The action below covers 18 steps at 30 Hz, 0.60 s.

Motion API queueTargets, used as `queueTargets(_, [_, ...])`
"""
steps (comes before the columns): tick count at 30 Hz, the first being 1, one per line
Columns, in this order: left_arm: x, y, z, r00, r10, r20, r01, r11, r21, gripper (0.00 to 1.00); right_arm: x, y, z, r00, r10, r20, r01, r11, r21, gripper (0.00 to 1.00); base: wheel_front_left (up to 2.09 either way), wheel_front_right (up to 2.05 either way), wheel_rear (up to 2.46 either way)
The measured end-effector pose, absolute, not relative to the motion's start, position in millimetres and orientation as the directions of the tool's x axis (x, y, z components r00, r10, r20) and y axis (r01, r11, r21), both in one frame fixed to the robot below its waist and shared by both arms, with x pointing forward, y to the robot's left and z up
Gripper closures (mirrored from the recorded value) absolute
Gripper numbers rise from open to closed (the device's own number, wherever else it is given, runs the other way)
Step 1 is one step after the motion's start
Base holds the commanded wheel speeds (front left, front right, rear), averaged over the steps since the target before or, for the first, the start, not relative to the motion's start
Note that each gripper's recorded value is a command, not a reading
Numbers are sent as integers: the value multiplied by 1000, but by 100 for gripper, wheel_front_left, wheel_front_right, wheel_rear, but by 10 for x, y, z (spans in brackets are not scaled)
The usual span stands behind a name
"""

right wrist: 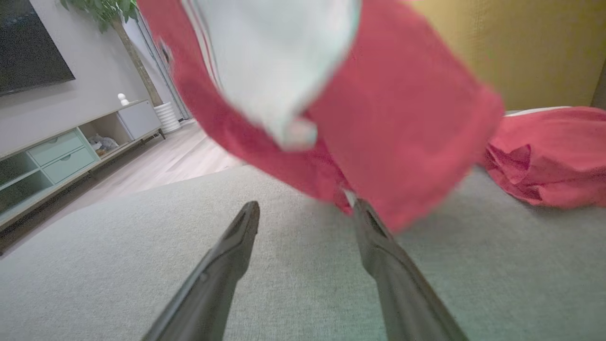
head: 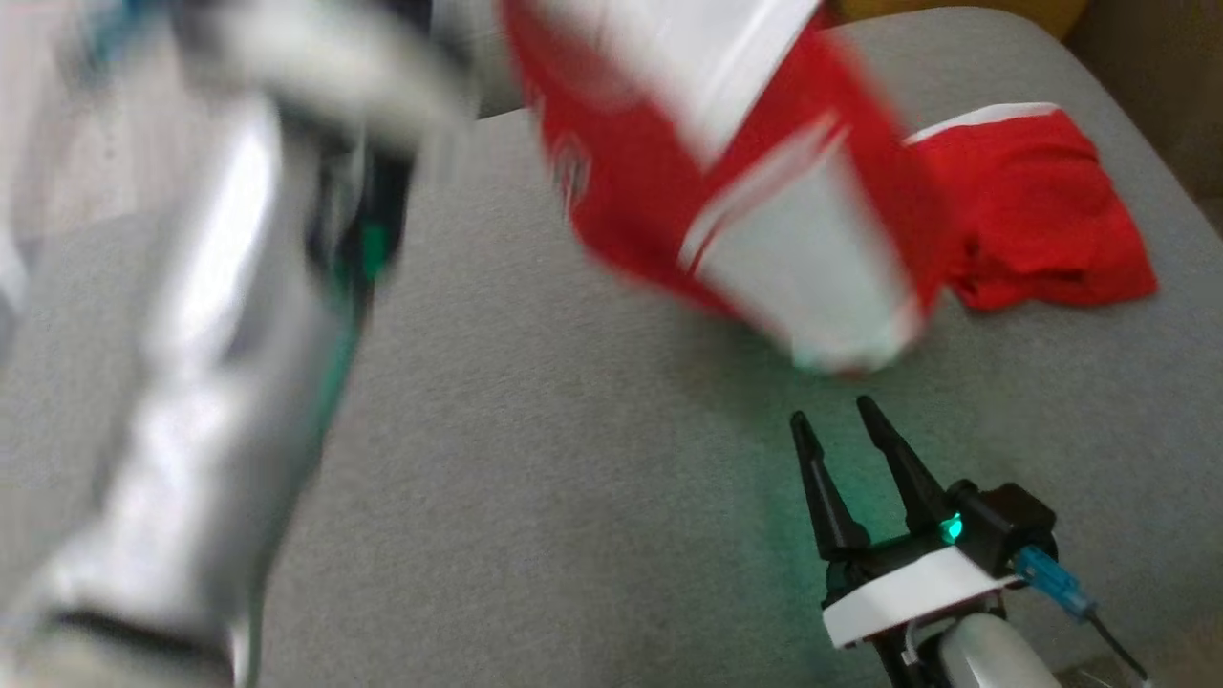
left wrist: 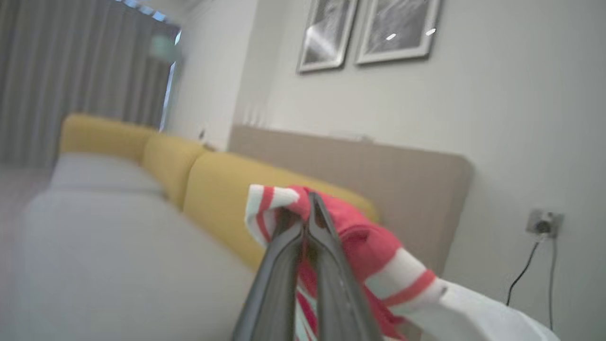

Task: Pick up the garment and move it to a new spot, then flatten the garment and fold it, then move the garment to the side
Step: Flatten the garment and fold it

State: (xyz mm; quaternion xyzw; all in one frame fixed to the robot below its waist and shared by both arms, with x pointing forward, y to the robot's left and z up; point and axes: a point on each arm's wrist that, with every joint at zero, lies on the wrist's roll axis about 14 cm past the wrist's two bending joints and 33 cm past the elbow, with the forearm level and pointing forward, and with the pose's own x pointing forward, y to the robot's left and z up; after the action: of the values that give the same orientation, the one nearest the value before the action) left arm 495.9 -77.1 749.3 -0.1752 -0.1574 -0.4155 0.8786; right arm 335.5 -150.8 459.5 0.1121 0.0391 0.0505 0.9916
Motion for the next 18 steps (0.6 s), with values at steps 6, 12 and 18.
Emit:
queueTargets(6, [4753, -3, 5214, 815, -579, -28, 522, 755, -396, 100, 3433, -1410, 4516, 986, 144, -90, -120, 967, 226, 0, 0, 0, 0])
queueTargets(12, [4613, 181, 4853, 865, -501, -27, 437, 778, -452, 0, 3503, -1311, 4401, 976, 179, -124, -148, 963, 223, 0, 0, 0, 0])
queueTargets(18, [4603, 236, 4767, 901, -433, -37, 406, 868, -288, 0, 3571, -1267, 4321, 970, 196, -146, -161, 962, 219, 0, 0, 0, 0])
